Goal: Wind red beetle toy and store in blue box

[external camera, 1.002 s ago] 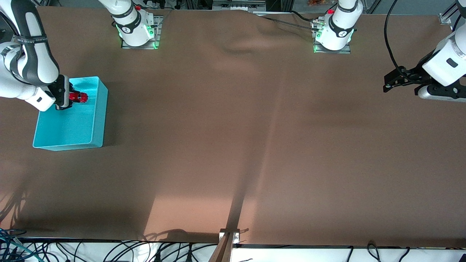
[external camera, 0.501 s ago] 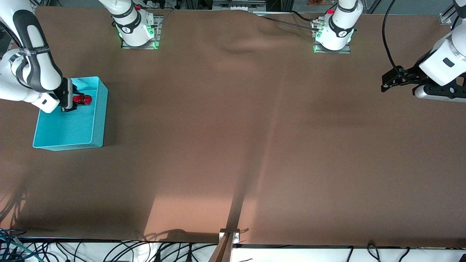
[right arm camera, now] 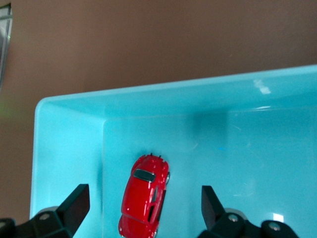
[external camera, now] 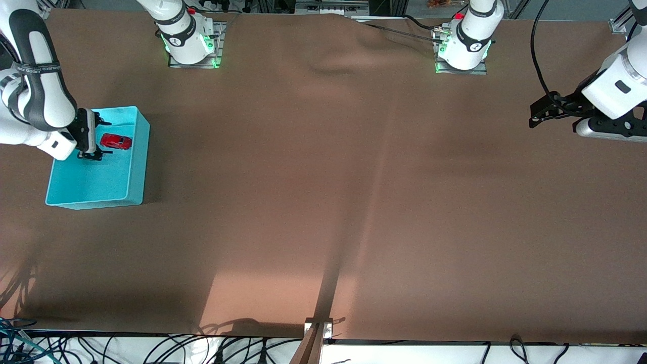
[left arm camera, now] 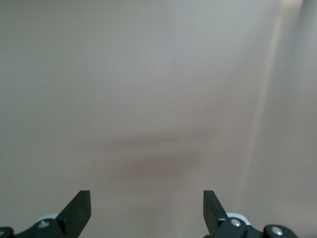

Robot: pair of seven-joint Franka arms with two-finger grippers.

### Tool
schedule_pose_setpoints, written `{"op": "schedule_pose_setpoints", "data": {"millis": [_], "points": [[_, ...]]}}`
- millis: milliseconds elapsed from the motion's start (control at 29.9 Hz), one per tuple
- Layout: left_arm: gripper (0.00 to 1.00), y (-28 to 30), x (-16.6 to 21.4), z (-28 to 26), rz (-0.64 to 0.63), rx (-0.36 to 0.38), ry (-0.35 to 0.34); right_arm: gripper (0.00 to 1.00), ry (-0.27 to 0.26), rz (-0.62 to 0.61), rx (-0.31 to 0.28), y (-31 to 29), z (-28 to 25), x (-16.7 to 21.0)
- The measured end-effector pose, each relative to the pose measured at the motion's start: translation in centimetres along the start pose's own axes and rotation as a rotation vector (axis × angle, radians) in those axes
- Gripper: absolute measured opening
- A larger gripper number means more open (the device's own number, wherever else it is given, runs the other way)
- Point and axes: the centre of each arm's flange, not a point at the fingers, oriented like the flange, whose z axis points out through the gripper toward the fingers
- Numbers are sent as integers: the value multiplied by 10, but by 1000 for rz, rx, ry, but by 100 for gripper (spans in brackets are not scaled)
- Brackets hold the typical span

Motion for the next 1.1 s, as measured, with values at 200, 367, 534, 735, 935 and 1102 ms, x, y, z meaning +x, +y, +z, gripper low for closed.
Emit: {"op": "schedule_pose_setpoints", "data": {"millis": [200,367,534,735,935,1102], "points": [[100,0,0,0,0,0,0,100,8,111,-3,9,-75,33],[100,0,0,0,0,0,0,100,4,267,5,10,-121,60],[100,0,0,0,0,0,0,100,-9,451,-1,10,-158,87],[100,0,0,0,0,0,0,100,-21,768,-2,3,-188,117],[100,0,0,0,0,0,0,100,-22,1110,-40,-7,-208,145],[100,0,0,0,0,0,0,100,-32,1334,-73,-15,-219,165]]}}
